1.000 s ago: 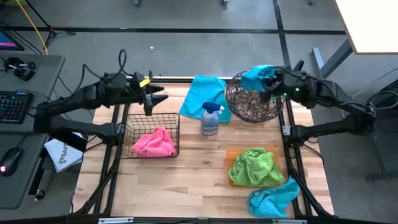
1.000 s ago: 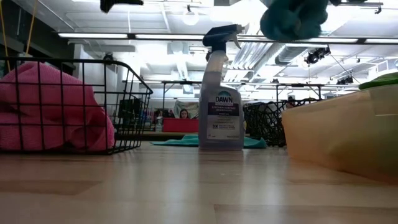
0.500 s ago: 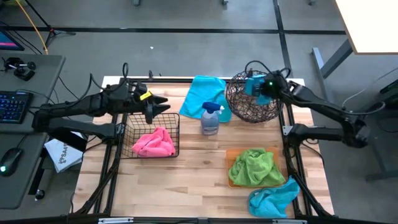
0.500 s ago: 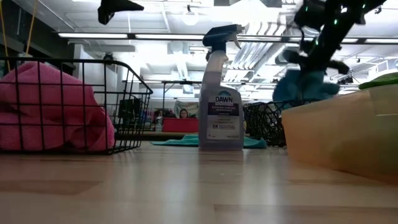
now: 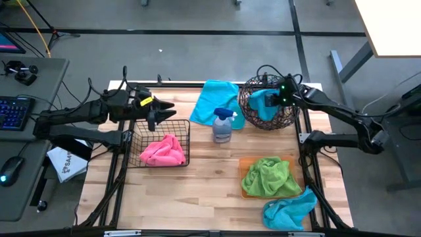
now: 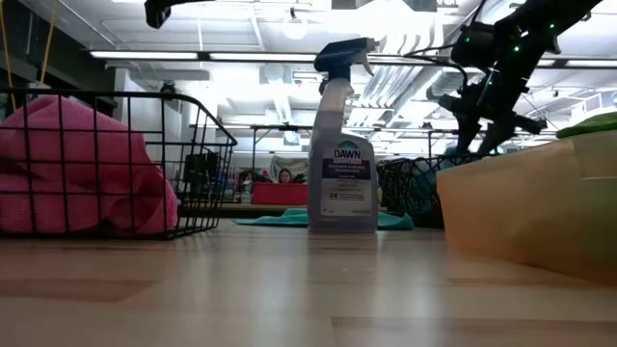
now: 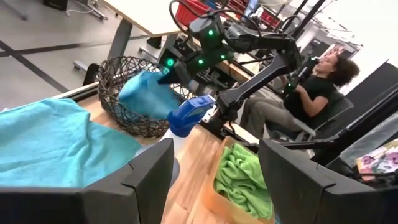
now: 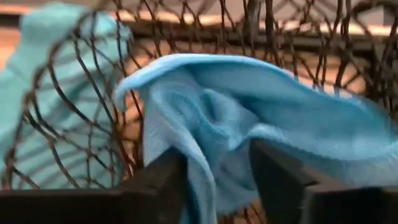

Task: Sort microfiber towel by color & place in baskets
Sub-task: Put the top left blue microfiber cloth into the right wire basket, then put the bottom blue microfiber cloth into the right wire basket

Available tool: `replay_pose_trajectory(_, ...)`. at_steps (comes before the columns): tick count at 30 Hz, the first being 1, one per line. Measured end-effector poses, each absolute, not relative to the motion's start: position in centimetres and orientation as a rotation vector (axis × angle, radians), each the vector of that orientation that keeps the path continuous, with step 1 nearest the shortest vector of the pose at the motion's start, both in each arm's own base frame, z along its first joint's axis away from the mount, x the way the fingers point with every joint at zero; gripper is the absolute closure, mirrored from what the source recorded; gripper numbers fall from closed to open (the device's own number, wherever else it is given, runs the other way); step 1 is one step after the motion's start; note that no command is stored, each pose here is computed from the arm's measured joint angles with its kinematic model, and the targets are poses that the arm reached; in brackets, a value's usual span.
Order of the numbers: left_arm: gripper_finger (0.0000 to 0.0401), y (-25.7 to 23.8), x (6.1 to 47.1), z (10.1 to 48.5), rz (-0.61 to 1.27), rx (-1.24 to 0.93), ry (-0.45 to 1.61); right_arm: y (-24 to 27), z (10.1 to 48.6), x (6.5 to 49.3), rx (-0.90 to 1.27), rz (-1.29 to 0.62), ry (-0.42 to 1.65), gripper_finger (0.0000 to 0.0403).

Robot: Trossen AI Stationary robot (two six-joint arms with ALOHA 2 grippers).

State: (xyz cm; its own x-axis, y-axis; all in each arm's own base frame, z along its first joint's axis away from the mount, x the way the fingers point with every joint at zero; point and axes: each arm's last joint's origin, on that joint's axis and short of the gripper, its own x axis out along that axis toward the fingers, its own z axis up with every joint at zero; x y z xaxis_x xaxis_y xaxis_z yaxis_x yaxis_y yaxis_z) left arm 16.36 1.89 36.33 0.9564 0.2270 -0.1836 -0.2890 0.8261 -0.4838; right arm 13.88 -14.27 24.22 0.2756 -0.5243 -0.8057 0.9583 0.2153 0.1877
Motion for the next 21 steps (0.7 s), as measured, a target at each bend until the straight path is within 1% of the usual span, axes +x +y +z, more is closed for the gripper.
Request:
replay_pose_trajectory(4, 0.0178, 1.9, 16.3, 36.3, 0.279, -0.529, 0.120, -13.8, 23.9, 13.8, 0.835, -1.077, 0.741, 0.0155)
replay_pose_trajectory(6, 0.0178, 1.9, 16.3, 36.3, 0.278, -0.521, 0.121, -13.7, 23.9, 13.9, 0.849, -1.012, 0.754, 0.0129)
replay_pose_trajectory(8, 0.0178, 1.9, 16.3, 36.3, 0.278, -0.513, 0.122, -13.5, 24.0, 14.0, 0.872, -0.934, 0.754, 0.0113)
replay_pose_trajectory(11, 0.0178, 1.9, 16.4, 36.3, 0.278, -0.512, 0.123, -13.1, 24.8, 14.0, 0.921, -0.836, 0.742, 0.0106)
replay_pose_trajectory(14, 0.0178, 1.9, 16.4, 36.3, 0.278, -0.511, 0.123, -12.4, 26.5, 14.1, 0.947, -0.719, 0.705, 0.0105)
replay_pose_trajectory(18, 0.0178, 1.9, 16.4, 36.3, 0.278, -0.511, 0.124, -9.9, 29.5, 15.0, 0.985, -0.429, 0.601, 0.0104)
replay_pose_trajectory(21, 0.0178, 1.9, 16.4, 36.3, 0.279, -0.510, 0.126, -7.0, 31.6, 16.1, 1.009, -0.222, 0.536, 0.0104)
